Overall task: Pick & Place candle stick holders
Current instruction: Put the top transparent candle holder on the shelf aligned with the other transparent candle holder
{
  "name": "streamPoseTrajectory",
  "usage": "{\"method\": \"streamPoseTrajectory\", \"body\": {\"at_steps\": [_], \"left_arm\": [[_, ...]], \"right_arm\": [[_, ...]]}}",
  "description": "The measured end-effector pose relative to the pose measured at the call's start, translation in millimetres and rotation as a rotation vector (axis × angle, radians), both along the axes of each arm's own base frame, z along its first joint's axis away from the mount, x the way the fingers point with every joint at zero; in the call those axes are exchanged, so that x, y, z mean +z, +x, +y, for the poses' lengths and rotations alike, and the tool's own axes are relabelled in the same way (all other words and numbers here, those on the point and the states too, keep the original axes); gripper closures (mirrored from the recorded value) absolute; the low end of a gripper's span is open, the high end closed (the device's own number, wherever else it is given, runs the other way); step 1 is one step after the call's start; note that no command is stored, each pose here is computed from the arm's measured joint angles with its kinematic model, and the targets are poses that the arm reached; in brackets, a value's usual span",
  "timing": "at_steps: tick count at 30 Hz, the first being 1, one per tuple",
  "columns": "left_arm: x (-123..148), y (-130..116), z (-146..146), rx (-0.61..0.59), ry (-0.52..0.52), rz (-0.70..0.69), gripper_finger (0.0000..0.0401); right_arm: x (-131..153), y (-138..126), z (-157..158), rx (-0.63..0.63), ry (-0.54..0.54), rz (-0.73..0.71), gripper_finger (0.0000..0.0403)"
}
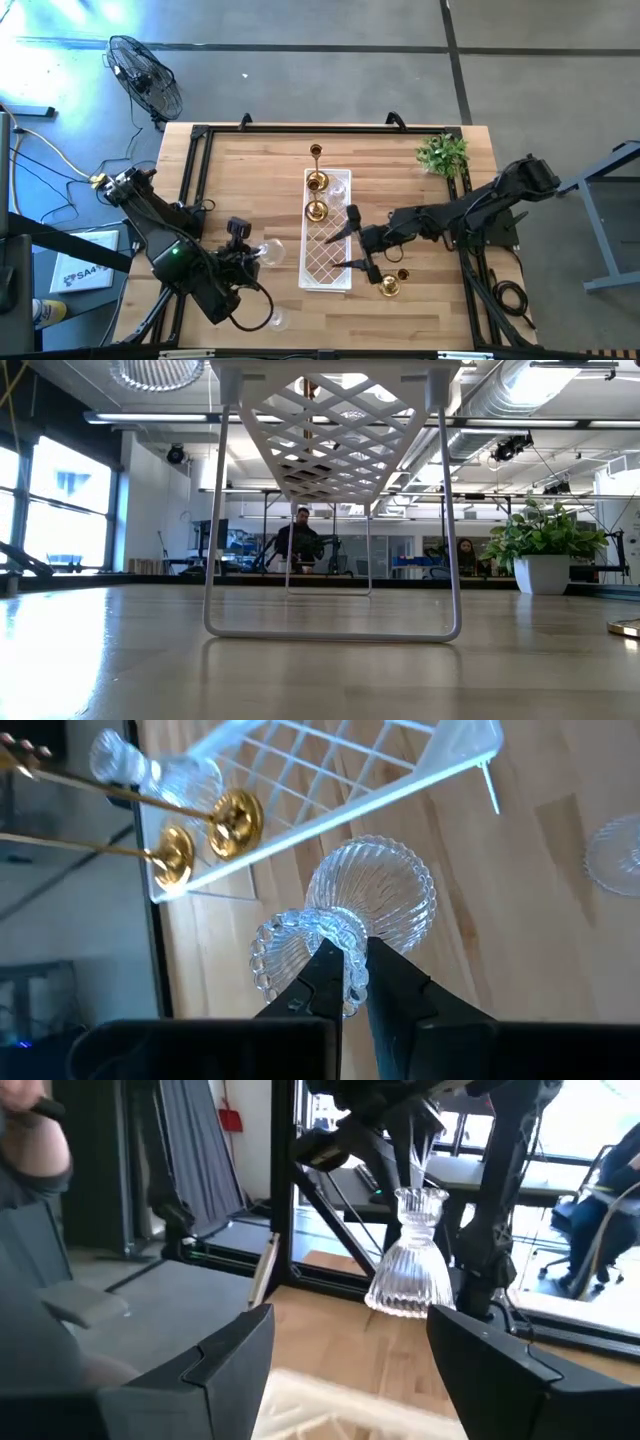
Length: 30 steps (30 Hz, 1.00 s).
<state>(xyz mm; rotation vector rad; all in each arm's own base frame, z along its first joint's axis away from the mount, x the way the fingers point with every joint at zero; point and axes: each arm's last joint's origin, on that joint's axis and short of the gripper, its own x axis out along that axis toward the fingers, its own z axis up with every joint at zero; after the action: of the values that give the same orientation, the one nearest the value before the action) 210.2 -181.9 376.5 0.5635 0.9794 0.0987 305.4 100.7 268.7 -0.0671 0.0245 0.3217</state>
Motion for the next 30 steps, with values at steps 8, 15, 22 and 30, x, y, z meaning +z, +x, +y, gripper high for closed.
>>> {"method": "streamPoseTrajectory", "body": {"at_steps": [8, 15, 22, 30], "left_arm": [[9.7, 4.7, -2.1, -0.093, 0.078, -0.061, 0.0386], [11.0, 6.8, -3.7, -0.134, 0.111, -0.076, 0.0386], [11.1, 6.8, -3.6, -0.139, 0.119, -0.075, 0.0386], [11.7, 7.7, -4.2, -0.144, 0.130, -0.087, 0.0386]], "right_arm": [[16.6, 47.3, 14.1, -0.084, -0.058, 0.068, 0.0146], [32.1, 88.6, 29.4, -0.274, -0.143, 0.160, 0.0146], [53.0, 98.1, 45.7, -0.320, -0.180, 0.147, 0.0146], [57.6, 100.0, 43.1, -0.319, -0.137, 0.133, 0.0146]]}}
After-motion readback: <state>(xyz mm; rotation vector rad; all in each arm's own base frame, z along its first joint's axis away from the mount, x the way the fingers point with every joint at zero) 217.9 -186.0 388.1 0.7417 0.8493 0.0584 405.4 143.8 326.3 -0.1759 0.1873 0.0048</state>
